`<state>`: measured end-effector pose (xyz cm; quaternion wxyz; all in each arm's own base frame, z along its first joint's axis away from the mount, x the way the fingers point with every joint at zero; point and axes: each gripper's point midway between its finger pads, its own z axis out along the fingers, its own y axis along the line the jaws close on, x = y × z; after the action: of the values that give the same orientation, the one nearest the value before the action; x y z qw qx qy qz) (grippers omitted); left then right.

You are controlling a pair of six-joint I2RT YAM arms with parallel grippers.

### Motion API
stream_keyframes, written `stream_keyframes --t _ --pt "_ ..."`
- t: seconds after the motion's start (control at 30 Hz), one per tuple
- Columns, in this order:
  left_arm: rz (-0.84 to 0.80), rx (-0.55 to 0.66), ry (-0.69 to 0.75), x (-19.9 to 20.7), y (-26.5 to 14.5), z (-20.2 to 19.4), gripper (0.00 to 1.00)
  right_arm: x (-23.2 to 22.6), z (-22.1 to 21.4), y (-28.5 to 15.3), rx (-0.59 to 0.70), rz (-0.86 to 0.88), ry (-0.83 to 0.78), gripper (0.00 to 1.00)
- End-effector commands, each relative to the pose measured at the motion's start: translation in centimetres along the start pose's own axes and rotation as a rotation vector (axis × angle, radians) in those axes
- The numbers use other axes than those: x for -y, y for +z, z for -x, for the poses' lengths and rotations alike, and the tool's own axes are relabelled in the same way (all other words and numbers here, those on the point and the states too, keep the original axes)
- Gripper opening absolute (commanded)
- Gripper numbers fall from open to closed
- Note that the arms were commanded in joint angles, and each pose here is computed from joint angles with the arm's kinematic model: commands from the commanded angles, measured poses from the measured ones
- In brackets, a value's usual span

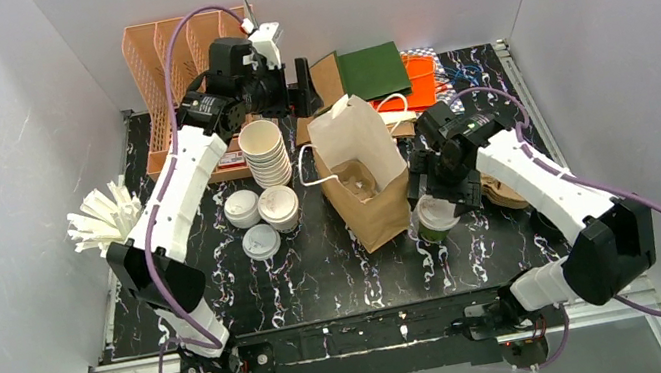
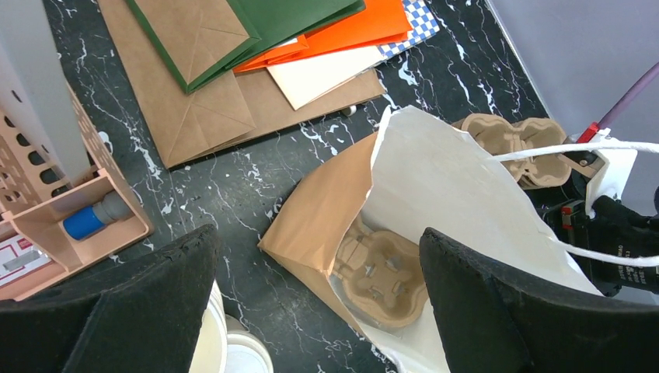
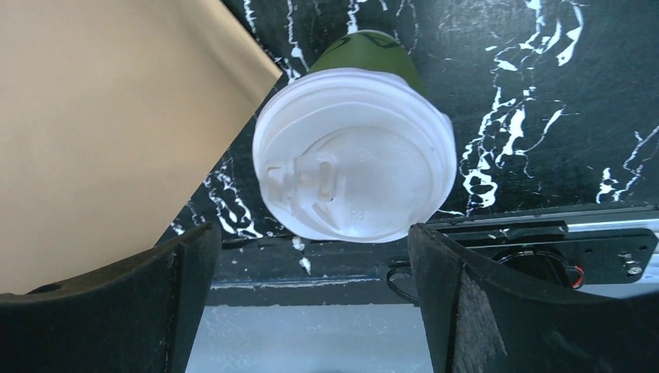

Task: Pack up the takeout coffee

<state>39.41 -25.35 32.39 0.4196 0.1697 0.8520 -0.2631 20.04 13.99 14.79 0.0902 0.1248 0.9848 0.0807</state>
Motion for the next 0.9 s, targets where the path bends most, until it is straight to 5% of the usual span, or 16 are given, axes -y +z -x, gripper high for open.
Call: stream_keyframes --t 0.0,0.87 --pt "-0.063 0.031 0.020 1.3 -0.5 1.2 0.98 1.1 0.9 -0.1 0.052 -0.113 0.032 0.98" --pt "-0.098 0.000 -0.002 1.4 1.3 0.2 0.96 1.8 2.0 2.8 0.054 -0.211 0.023 0.98"
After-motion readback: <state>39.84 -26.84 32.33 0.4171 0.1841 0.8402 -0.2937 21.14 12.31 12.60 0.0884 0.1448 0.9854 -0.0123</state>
